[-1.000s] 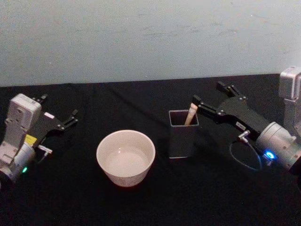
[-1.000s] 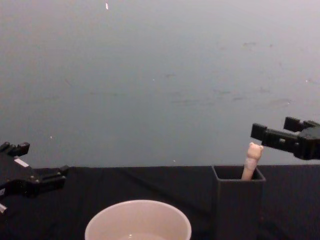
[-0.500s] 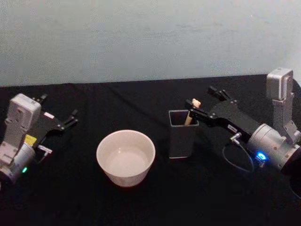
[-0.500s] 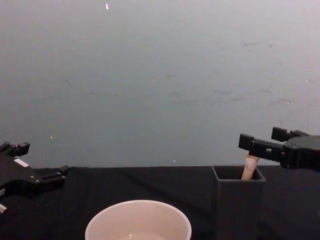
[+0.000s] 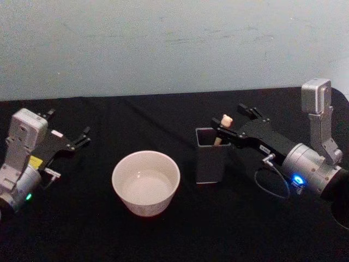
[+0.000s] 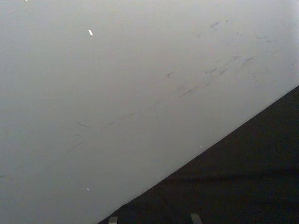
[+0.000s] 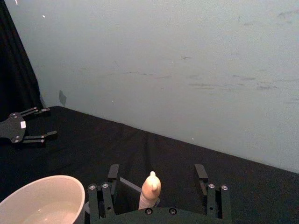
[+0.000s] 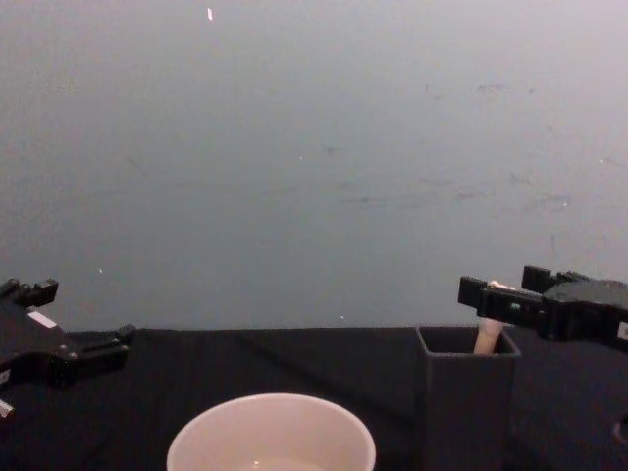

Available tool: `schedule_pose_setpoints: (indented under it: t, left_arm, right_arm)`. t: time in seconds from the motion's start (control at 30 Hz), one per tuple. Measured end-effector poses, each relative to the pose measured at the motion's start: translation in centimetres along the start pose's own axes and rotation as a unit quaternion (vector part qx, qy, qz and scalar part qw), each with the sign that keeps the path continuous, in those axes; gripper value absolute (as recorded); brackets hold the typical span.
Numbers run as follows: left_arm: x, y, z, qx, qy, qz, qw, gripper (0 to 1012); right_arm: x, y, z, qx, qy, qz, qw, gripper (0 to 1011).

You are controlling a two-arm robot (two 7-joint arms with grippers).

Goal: Pick up the stirring spoon with one hand, stir inside the cup, then place it back in its original position.

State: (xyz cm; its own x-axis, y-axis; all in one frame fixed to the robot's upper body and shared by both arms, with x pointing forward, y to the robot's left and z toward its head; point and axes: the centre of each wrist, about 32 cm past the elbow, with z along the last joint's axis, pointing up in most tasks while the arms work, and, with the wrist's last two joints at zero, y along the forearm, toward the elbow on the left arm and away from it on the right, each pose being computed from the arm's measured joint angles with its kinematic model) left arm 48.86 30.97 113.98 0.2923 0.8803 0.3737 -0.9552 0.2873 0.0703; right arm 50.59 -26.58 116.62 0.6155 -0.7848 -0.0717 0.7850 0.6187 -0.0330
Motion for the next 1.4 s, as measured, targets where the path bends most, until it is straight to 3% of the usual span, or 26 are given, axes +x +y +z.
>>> schedule_pose_setpoints:
  t: [0.43,1.4]
  left_arm:
    - [0.0,0.0,0.0,0.0,0.0,0.0,1.0,1001]
    - [0.0,0.0,0.0,0.0,0.0,0.0,1.0,1001]
  right_arm:
    - [0.16,0.31,-0.18,-0.022,0.011,0.001,0.9997,1000]
    - [0.3,0.61,-0.11,-0.026,0.021,0.008,0.9994,1000]
